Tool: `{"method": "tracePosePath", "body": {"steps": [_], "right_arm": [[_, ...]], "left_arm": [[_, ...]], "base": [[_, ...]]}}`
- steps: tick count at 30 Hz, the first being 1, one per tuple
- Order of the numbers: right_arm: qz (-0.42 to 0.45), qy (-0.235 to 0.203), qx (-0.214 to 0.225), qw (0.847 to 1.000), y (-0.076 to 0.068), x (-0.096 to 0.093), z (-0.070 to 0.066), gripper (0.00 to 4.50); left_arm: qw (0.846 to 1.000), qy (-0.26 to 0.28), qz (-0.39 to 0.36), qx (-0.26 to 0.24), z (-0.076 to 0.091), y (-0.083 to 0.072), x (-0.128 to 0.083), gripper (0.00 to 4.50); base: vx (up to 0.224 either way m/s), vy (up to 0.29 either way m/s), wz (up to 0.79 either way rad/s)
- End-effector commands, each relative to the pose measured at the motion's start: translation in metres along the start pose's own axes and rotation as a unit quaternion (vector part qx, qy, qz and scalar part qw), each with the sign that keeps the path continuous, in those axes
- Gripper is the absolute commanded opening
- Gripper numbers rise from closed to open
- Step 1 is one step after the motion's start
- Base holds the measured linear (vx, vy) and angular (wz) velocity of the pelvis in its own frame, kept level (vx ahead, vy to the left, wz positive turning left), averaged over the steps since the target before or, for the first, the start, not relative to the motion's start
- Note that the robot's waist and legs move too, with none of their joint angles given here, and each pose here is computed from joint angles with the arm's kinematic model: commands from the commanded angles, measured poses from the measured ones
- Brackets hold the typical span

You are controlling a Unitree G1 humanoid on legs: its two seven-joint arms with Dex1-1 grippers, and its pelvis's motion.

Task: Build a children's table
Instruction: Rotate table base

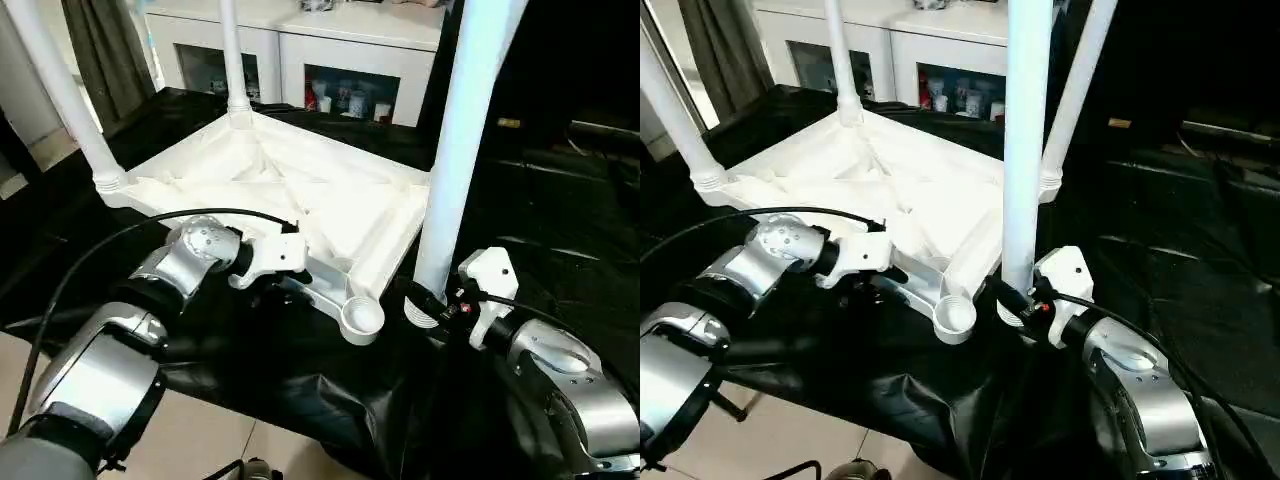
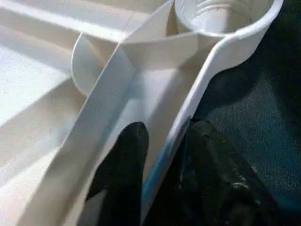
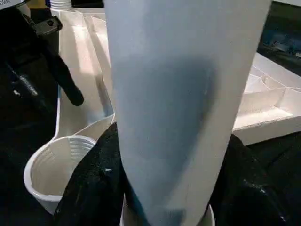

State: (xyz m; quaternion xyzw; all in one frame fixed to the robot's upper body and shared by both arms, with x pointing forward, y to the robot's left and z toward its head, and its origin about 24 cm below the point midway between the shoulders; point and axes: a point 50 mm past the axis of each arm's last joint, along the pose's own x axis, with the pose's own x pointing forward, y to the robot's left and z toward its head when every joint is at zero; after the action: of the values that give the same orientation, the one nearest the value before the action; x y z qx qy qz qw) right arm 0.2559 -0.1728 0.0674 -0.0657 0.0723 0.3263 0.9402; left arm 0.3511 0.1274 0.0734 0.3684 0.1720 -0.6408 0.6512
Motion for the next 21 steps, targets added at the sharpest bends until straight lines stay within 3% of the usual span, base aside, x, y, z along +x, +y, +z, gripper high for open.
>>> {"method": "tracePosePath", "body": {"steps": [1,2,8,11,13,21], "right_arm": [[0.001,-0.01,-0.017,1.0,0.001,-0.002,0.005,1.9],[0.0,-0.009,-0.016,1.0,0.001,-0.003,0.005,1.9],[0.009,-0.007,-0.016,1.0,0.004,0.002,0.004,1.9],[0.014,-0.007,-0.017,1.0,0.005,0.004,0.004,1.9],[0.016,-0.009,-0.016,1.0,0.004,0.009,0.006,1.9],[0.022,-0.011,-0.021,0.999,0.005,0.012,0.009,1.9]], "left_arm": [[1.0,0.011,-0.022,0.019,0.005,0.002,0.002,1.39],[0.999,0.015,-0.037,0.025,0.007,0.002,0.003,1.14],[0.99,0.067,-0.112,0.052,0.007,-0.004,0.007,0.66],[0.986,0.083,-0.133,0.051,0.006,-0.006,0.008,0.61],[0.989,0.092,-0.114,-0.008,0.004,-0.002,0.01,0.34],[0.988,0.099,-0.025,-0.114,-0.008,0.005,0.007,0.19]], "base": [[0.0,0.0,0.0],[0.0,0.0,0.0],[0.0,0.0,0.0],[0.0,0.0,0.0],[0.0,0.0,0.0],[0.0,0.0,0.0]]}}
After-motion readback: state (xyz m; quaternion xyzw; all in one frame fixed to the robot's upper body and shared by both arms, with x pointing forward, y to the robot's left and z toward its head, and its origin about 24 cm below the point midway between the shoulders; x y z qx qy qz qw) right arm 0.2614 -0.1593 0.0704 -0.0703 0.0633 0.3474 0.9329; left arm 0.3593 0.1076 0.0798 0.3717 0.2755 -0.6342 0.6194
